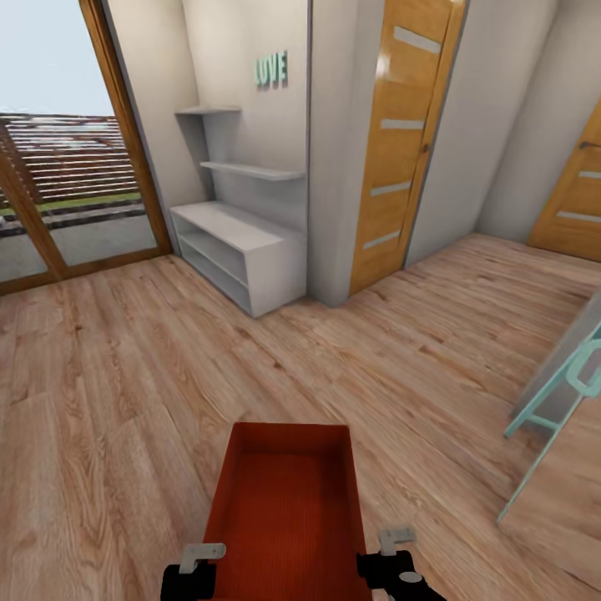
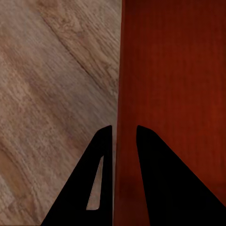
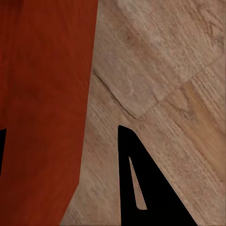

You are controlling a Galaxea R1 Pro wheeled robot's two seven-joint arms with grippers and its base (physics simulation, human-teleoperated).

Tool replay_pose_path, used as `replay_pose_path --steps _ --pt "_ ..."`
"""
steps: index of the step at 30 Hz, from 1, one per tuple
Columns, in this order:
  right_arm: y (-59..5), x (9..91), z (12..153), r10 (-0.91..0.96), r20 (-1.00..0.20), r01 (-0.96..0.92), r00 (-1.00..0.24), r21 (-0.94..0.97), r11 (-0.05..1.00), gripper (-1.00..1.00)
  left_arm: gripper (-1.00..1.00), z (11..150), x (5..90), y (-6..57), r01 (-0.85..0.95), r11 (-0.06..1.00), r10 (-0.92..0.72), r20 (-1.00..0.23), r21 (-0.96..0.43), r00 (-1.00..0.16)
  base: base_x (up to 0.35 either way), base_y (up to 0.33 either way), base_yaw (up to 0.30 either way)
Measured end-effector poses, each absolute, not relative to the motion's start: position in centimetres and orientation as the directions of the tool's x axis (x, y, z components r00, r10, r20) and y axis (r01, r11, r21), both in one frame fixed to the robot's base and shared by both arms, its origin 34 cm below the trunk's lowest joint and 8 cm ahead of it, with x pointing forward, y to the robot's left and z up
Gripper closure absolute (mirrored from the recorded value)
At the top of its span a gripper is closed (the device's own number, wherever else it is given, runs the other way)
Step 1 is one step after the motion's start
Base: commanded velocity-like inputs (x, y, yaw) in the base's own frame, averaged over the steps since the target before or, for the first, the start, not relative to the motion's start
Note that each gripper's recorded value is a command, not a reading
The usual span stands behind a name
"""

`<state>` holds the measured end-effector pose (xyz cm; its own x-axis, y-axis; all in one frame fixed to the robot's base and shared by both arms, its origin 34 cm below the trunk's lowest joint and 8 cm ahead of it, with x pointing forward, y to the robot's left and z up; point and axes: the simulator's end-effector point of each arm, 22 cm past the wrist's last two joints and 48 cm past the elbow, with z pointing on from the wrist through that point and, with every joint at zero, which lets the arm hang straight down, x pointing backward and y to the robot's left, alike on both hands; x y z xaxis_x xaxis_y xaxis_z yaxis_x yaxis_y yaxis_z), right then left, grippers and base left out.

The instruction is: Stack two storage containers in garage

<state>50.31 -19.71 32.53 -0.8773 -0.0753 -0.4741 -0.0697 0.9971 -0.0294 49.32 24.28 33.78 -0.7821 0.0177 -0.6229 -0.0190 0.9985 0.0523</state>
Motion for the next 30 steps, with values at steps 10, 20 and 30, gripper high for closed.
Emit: replay_pose_path --steps 10,20,30 --pt "-19.71 50.32 32.53 -0.075 -0.474 -0.07 -0.877 -0.03 0.997 1.0 1.0 33.78 49.3 24.27 -0.02 0.998 0.017 -0.623 0.052 -0.782 0.347 0.0 0.0" --pt "-19.7 50.31 32.53 -0.075 -0.474 -0.07 -0.877 -0.029 0.997 1.0 1.0 33.78 49.31 24.29 -0.019 0.998 0.018 -0.623 0.052 -0.782 0.347 0.037 0.0" --pt "-19.72 50.3 32.53 -0.075 -0.474 -0.07 -0.877 -0.029 0.997 1.0 1.0 33.78 49.31 24.27 -0.019 0.998 0.017 -0.623 0.052 -0.782 0.347 0.073 -0.122"
